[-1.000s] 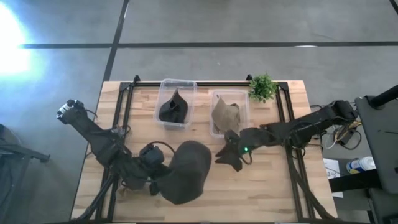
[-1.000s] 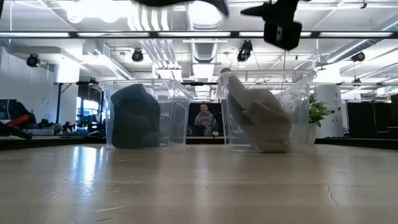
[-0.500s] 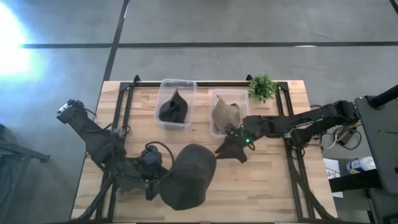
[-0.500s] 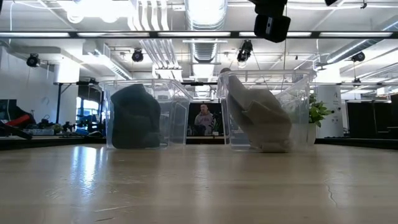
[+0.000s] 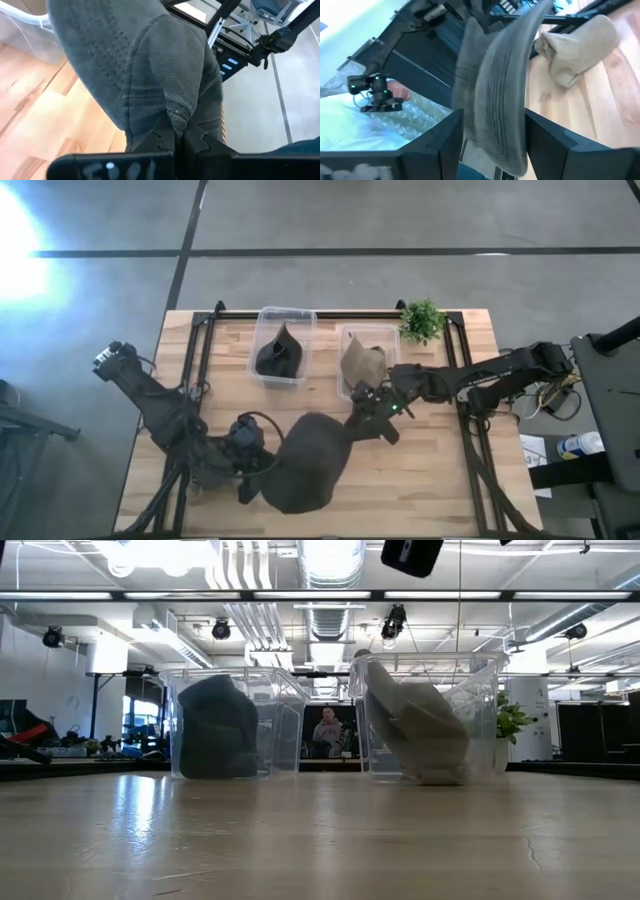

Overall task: Pick & Place hat
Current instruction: Put the black cap into the left transparent bin

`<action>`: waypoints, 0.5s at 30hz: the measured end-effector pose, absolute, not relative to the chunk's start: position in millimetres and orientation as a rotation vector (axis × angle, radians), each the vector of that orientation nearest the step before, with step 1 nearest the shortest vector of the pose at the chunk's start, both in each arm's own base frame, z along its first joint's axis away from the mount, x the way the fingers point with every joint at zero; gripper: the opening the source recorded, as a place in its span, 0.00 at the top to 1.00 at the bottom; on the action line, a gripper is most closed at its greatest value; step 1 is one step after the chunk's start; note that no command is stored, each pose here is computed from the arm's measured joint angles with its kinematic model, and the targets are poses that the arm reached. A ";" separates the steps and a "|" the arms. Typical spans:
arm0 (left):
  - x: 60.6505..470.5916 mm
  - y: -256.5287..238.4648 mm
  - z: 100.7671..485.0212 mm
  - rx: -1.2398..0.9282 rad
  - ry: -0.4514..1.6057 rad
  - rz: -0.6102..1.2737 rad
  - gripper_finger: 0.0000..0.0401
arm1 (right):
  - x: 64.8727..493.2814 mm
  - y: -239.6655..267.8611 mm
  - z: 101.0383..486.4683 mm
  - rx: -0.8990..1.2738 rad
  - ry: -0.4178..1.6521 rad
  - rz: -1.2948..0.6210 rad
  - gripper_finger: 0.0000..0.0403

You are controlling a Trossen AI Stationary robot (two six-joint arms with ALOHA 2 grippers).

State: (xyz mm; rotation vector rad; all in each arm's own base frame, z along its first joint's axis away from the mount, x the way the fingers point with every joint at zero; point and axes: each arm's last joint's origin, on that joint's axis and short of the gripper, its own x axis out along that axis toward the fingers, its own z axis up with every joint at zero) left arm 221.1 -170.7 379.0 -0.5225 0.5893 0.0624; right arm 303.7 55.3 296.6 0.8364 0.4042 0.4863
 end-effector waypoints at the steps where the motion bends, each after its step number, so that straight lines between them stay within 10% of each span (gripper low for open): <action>1: 221.1 -170.7 377.9 -0.527 0.592 0.066 1.00 | 303.6 55.3 298.2 0.835 0.399 0.490 0.54; 15: 234.1 -160.5 374.1 -0.470 0.558 0.140 1.00 | 316.6 57.3 302.4 0.811 0.395 0.497 0.67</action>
